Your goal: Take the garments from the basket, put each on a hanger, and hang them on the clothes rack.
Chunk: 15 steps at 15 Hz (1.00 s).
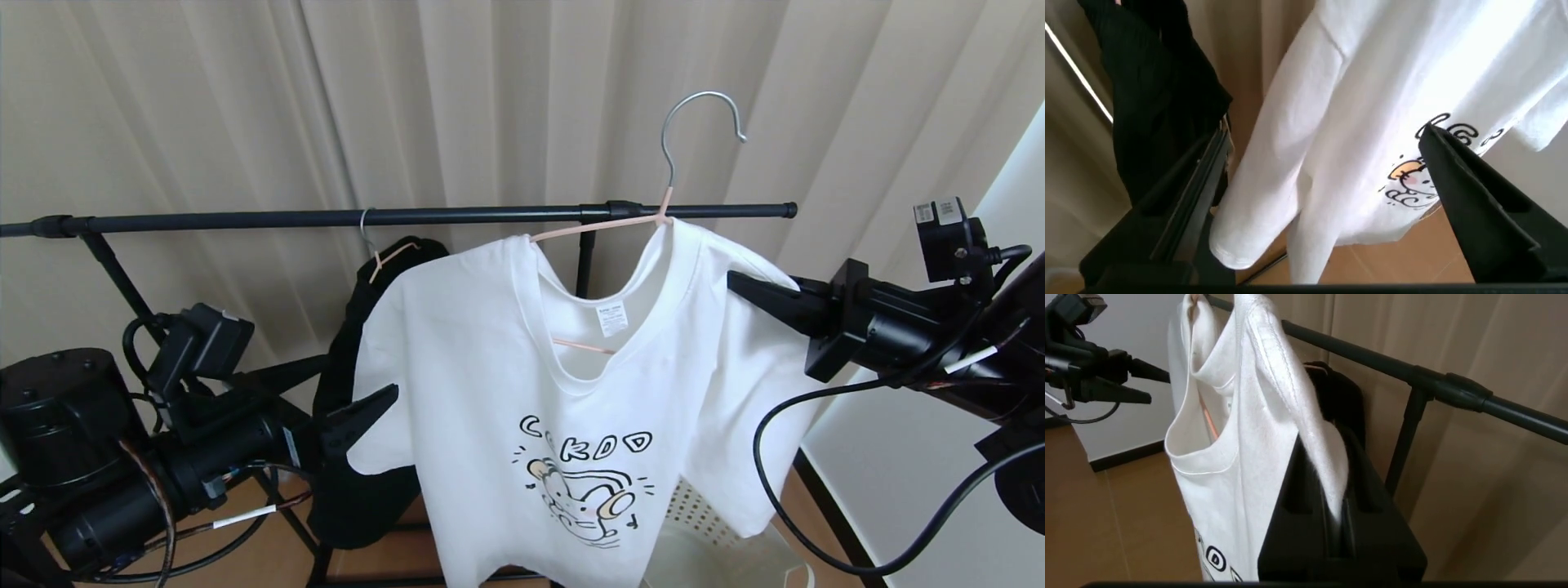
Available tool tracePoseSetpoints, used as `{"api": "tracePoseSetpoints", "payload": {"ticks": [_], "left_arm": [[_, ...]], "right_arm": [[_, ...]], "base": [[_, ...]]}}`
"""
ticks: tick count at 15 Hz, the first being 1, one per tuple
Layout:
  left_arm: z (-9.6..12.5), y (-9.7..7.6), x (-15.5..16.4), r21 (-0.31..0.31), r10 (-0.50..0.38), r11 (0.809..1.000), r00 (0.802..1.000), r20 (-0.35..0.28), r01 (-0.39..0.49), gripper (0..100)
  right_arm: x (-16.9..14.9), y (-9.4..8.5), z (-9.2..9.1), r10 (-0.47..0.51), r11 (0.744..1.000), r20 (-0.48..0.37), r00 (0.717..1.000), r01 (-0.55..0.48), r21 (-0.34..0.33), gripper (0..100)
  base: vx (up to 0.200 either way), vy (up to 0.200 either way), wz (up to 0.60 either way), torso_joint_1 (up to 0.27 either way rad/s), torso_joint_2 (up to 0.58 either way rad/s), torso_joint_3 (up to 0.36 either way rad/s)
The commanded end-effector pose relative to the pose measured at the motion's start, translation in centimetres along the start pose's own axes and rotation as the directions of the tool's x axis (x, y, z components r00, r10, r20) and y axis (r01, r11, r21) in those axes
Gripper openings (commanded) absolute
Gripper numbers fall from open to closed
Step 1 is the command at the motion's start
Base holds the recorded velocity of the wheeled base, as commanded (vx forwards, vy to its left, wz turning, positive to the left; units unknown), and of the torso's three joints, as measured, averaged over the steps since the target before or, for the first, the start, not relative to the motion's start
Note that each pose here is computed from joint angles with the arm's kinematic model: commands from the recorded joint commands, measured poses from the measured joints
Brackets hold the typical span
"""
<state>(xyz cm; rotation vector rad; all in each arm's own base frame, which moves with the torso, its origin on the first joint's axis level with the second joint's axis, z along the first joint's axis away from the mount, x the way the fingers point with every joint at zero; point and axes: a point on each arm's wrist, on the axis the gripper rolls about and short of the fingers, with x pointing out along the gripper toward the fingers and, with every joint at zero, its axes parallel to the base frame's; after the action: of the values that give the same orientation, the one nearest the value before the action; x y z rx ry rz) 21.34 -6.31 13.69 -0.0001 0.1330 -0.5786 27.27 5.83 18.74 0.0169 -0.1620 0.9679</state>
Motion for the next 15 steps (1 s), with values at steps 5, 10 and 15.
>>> {"api": "tracePoseSetpoints", "payload": {"ticks": [5, 10, 15], "left_arm": [[8.7, -2.0, -3.0, -0.071, -0.051, 0.996, 0.998, 0.048, 0.055, 100], [15.7, -3.1, -3.4, -0.087, -0.128, 0.988, 0.991, -0.032, 0.125, 100], [17.7, -5.3, -1.3, -0.03, -0.261, 0.965, 0.944, -0.203, 0.26, 100]], "right_arm": [[-0.1, 0.2, -0.1, 0.027, 1.0, -0.007, 1.0, -0.027, 0.004, 0], [-0.4, 0.5, -0.4, 0.045, 0.999, -0.018, 0.999, -0.045, 0.016, 0], [-0.4, 1.0, -0.8, 0.085, 0.996, -0.009, 0.996, -0.085, 0.004, 0]], "base": [[0.0, 0.0, 0.0, 0.0, 0.0, 0.0], [0.0, 0.0, 0.0, 0.0, 0.0, 0.0], [0.0, 0.0, 0.0, 0.0, 0.0, 0.0]]}}
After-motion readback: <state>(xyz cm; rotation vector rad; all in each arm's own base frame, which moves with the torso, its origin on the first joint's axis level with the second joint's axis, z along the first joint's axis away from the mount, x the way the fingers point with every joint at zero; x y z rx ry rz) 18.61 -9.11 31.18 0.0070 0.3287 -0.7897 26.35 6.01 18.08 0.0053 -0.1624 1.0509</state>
